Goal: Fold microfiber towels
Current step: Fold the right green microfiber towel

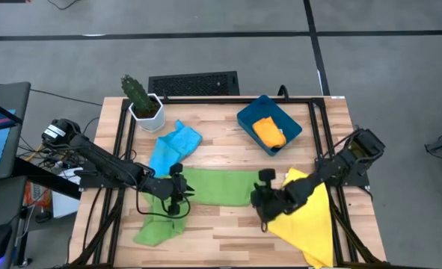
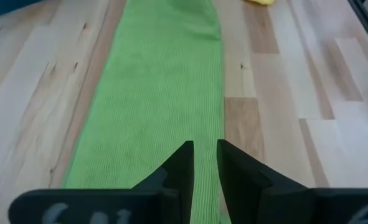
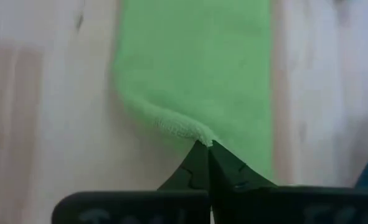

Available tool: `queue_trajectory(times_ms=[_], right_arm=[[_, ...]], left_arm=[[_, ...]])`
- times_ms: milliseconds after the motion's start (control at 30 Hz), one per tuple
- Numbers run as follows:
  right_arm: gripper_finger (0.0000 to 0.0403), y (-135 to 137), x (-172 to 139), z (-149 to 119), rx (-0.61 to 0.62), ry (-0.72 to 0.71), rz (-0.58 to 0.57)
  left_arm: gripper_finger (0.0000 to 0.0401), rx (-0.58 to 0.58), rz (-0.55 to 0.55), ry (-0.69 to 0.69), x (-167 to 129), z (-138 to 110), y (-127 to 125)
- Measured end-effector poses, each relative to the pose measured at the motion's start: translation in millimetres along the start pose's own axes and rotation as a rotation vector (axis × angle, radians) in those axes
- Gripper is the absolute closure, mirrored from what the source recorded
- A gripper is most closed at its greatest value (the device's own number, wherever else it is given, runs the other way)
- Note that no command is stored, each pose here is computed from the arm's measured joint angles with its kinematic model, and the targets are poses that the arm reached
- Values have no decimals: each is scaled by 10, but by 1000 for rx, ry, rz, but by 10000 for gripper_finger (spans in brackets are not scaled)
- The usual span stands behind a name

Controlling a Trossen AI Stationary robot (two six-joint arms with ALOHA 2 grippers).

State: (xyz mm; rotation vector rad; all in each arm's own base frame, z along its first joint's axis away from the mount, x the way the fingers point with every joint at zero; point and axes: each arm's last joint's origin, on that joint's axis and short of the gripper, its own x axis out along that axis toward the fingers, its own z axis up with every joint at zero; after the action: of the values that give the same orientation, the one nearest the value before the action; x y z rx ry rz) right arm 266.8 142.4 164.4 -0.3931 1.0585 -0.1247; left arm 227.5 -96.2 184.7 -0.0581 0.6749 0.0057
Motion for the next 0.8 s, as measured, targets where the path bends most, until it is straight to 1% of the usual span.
queue_trajectory(times_ms=[167,267,400,467,600,700,800], right_arm=[[384,-281,121,235,-59,-134,-2],[384,-434,237,390,-76,-241,32],[389,-583,410,552,-98,-361,65],[388,-636,496,617,-116,-375,61],[382,-709,647,863,-158,-428,65],[383,-712,781,1057,-206,-449,75],[386,-698,916,1250,-265,-466,58]], left_arm=[[340,-8,11,41,-1,-40,14],[340,-10,25,85,-27,-55,27],[340,-15,55,156,-95,10,25],[340,-10,66,183,-139,61,15],[340,7,96,206,-270,179,-5],[340,19,122,226,-361,241,-15],[340,19,140,236,-425,303,-36]])
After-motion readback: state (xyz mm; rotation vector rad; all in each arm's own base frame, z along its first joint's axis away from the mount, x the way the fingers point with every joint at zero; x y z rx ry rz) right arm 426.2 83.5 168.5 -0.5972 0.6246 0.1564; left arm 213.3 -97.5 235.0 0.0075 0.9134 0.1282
